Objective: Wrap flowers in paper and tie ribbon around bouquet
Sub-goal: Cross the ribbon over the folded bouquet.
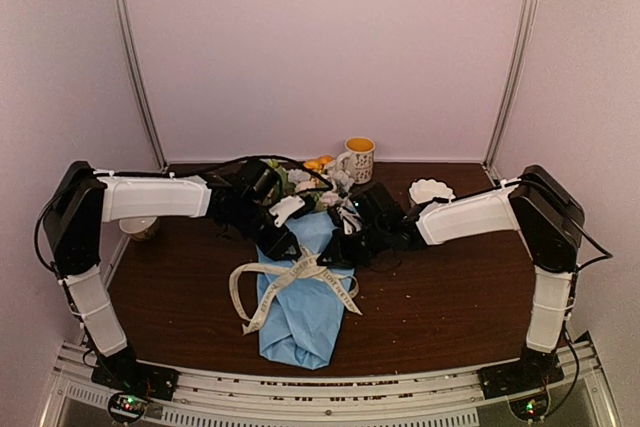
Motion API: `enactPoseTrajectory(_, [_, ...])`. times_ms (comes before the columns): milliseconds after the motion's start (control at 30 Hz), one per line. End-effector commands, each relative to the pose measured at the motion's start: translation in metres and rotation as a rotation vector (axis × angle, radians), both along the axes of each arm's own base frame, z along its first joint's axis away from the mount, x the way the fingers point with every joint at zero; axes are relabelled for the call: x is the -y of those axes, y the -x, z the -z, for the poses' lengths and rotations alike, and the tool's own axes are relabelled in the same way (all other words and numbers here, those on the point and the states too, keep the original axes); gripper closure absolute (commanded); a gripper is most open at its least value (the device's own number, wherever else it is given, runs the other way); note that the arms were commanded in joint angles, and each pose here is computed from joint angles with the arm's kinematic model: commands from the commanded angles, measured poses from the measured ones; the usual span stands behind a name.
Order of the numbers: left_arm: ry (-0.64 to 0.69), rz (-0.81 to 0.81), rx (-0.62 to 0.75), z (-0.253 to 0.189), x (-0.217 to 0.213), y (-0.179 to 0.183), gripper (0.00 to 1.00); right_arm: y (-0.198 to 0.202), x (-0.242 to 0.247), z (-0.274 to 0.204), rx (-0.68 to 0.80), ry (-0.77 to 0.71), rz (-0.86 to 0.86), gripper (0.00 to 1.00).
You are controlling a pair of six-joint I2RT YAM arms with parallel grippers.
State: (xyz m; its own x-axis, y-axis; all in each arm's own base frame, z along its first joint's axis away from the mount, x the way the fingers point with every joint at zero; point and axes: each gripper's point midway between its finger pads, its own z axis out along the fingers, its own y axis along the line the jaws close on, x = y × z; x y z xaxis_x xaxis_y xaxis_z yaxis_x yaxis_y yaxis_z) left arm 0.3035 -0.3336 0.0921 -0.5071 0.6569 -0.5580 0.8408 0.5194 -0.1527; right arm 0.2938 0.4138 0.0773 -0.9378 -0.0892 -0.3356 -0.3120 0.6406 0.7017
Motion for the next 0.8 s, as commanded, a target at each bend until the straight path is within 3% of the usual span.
enactPoseTrajectory(0, [0.001, 0.006, 0.04, -0.005, 0.004, -0.012, 0.77, -0.009, -0.003, -0.007, 0.022, -0.006, 0.014, 1.0])
enactPoseTrajectory(100, [0.008, -0.016, 0.071, -0.009, 0.002, -0.015, 1.0, -0.012, -0.001, -0.01, 0.027, -0.008, 0.016, 1.0])
enactPoseTrajectory(333, [-0.017, -0.164, 0.135, -0.012, -0.024, -0.023, 1.0, -0.024, 0.01, -0.012, 0.036, 0.001, 0.046, 1.0])
enactPoseTrajectory(767, [0.148, -0.432, 0.153, -0.041, -0.086, 0.025, 1.0, -0.047, 0.039, 0.032, -0.011, 0.137, 0.119, 1.0])
